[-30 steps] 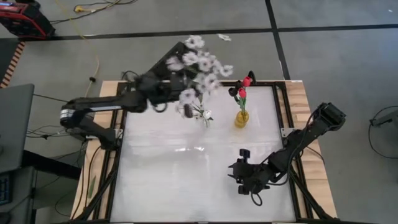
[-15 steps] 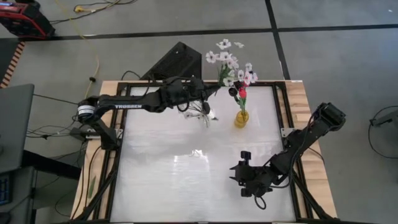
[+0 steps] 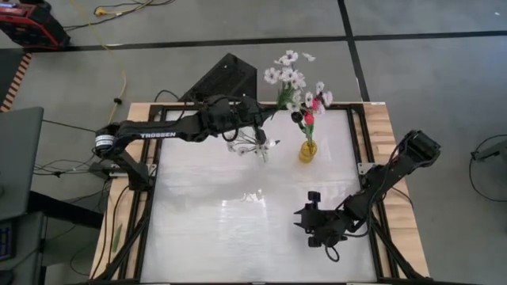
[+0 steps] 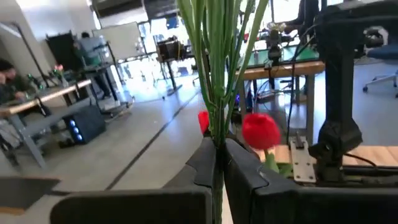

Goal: Sort flowers into vase by color
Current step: Put the white flower into the transparent vase

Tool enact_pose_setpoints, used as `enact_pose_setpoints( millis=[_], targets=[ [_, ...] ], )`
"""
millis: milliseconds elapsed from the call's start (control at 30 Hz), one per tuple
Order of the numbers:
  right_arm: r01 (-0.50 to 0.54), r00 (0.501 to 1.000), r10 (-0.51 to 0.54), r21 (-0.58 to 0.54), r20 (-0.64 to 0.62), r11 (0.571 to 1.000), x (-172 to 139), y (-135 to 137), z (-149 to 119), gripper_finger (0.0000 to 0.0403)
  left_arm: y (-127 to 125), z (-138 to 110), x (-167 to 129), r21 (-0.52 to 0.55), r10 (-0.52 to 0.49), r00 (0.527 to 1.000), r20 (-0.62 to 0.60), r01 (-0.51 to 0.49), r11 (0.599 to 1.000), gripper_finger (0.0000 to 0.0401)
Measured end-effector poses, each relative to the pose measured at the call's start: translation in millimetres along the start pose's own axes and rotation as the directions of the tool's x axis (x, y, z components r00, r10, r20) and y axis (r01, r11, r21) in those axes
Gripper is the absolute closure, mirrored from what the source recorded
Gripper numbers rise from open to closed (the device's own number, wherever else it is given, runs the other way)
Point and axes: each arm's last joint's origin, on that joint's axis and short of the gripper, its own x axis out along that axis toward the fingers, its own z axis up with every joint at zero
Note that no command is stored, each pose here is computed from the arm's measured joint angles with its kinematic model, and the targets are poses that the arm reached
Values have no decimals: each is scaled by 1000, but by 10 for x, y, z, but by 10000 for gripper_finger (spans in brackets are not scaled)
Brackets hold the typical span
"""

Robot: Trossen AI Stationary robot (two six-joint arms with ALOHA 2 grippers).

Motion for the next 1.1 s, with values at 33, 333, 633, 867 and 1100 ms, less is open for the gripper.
enact_pose_setpoints(
  millis=[33, 333, 633, 867, 1100],
  targets=[
    [0, 1000, 0, 19, -2, 1000, 13, -10, -32, 223, 24, 24, -7, 7, -8, 1000, -2, 8, 1000, 401],
    [-24, 1000, 23, 68, 20, 997, 33, -8, -58, 223, 213, -97, -22, -14, -259, 965, -25, 259, 966, 401],
    [-33, 999, 32, 56, 30, 998, 32, 0, -46, 223, 229, -452, -92, -67, -279, 958, 60, 283, 957, 401],
    [-31, 999, 30, 35, 30, 999, 36, -5, -43, 223, 198, -626, -141, -82, -261, 964, 51, 265, 961, 401],
    [-20, 999, 19, 32, 29, 999, 56, -34, -27, 223, 189, -639, -144, -78, -265, 963, 46, 268, 960, 401]
  ],
)
